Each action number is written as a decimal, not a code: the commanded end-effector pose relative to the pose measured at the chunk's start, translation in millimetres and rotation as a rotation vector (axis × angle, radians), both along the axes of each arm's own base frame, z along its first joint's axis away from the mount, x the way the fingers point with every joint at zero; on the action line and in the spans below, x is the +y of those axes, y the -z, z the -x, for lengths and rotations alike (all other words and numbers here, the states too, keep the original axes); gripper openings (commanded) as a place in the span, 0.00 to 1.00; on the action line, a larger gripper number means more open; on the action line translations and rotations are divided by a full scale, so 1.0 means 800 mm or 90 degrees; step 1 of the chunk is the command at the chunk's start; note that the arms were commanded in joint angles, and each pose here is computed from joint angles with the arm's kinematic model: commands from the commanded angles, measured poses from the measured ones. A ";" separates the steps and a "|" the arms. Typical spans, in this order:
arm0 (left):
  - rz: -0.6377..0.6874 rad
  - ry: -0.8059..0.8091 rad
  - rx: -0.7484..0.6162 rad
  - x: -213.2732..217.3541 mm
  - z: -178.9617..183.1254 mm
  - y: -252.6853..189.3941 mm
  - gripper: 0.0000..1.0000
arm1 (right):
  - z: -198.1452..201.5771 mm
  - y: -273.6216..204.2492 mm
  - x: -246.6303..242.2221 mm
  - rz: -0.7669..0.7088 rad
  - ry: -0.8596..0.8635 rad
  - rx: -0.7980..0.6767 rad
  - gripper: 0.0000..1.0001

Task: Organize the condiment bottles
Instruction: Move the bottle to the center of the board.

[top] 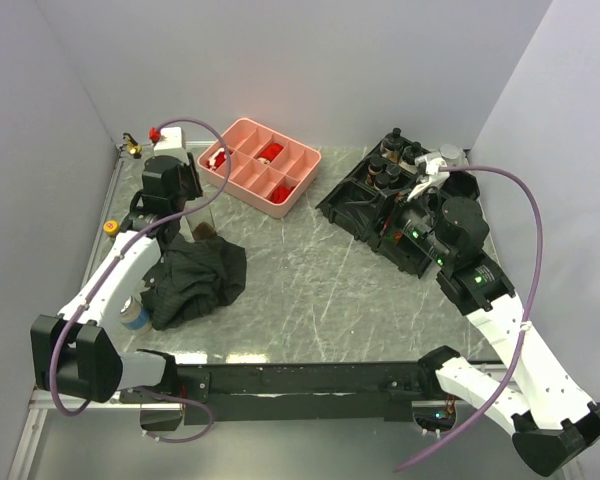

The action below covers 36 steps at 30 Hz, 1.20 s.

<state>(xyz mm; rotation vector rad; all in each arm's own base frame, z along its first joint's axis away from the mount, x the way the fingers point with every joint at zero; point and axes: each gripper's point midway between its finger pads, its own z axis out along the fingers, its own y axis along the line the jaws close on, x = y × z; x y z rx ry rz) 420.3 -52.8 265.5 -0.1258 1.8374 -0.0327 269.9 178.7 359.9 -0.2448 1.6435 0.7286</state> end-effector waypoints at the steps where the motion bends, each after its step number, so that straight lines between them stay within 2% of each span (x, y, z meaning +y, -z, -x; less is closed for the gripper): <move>1: 0.032 0.047 -0.061 -0.024 -0.005 -0.050 0.14 | 0.000 -0.008 -0.002 -0.005 0.010 -0.018 1.00; 4: 0.045 0.070 -0.061 -0.044 0.004 -0.063 0.01 | -0.004 0.002 -0.004 0.005 0.019 -0.002 1.00; 13: 0.109 0.203 -0.102 -0.145 0.061 -0.135 0.01 | 0.000 0.040 -0.004 0.017 0.014 0.036 1.00; 21: 0.163 0.313 -0.101 -0.244 0.092 -0.137 0.01 | 0.002 0.075 -0.012 0.034 0.036 0.068 1.00; 29: 0.171 0.334 -0.093 -0.291 0.095 -0.119 0.01 | 0.005 0.093 -0.010 0.053 0.027 0.082 1.00; 35: 0.166 0.342 -0.056 -0.311 0.099 -0.085 0.09 | 0.009 0.098 -0.009 0.058 0.019 0.081 1.00; 36: 0.167 0.348 -0.051 -0.316 0.102 -0.082 0.16 | 0.011 0.098 -0.007 0.059 0.014 0.079 1.00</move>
